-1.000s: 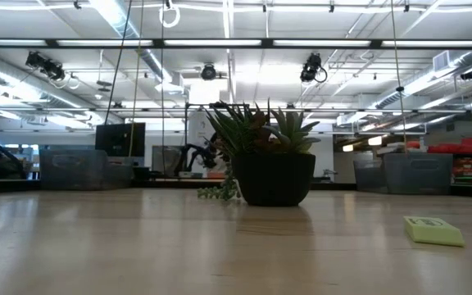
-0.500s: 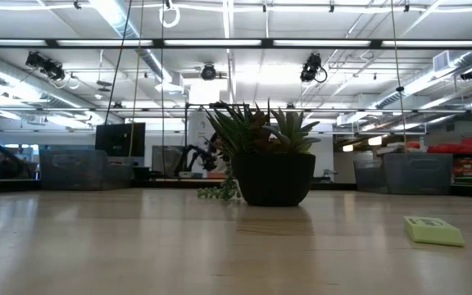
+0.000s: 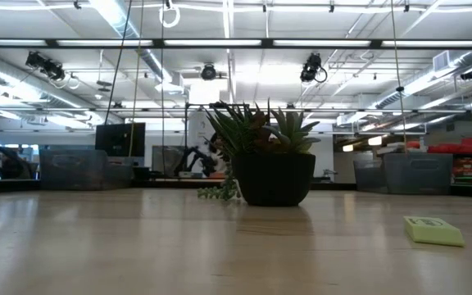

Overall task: Sort crayons/erasers/pens/pencils in bins
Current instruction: Put the yellow eraser into the top right black bin

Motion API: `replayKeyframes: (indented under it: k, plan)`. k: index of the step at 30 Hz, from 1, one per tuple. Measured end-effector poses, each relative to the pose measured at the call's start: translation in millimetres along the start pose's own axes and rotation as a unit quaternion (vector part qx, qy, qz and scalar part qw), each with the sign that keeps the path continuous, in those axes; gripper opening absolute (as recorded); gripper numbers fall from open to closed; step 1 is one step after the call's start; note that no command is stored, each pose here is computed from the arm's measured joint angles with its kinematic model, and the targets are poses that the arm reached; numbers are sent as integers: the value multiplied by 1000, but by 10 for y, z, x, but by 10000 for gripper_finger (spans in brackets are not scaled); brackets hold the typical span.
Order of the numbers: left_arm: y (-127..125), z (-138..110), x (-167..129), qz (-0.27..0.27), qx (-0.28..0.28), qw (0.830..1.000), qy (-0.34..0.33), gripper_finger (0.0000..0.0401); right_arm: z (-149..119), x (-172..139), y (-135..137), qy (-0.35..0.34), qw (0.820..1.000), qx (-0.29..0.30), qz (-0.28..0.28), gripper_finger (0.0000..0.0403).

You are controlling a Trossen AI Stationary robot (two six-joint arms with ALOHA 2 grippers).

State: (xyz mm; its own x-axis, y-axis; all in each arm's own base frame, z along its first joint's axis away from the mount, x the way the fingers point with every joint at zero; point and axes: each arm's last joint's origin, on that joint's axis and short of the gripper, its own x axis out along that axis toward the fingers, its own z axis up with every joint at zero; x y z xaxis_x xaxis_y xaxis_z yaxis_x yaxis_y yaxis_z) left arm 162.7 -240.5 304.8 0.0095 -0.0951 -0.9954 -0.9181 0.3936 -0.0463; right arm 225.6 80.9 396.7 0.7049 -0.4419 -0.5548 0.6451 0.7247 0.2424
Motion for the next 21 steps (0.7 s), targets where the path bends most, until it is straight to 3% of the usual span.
replayKeyframes:
  k: [10,13,21]
  plan:
    - [-339,757,-891,-135,100,975,-148,164,-44,-6,28,73,994,-56,54,110]
    - [-398,1048,-1091,-152,145,958,-197,149,-69,-6,42,108,991,-22,73,110]
    - [-428,1701,-1658,-210,245,897,-300,124,-315,120,82,162,979,113,46,110]
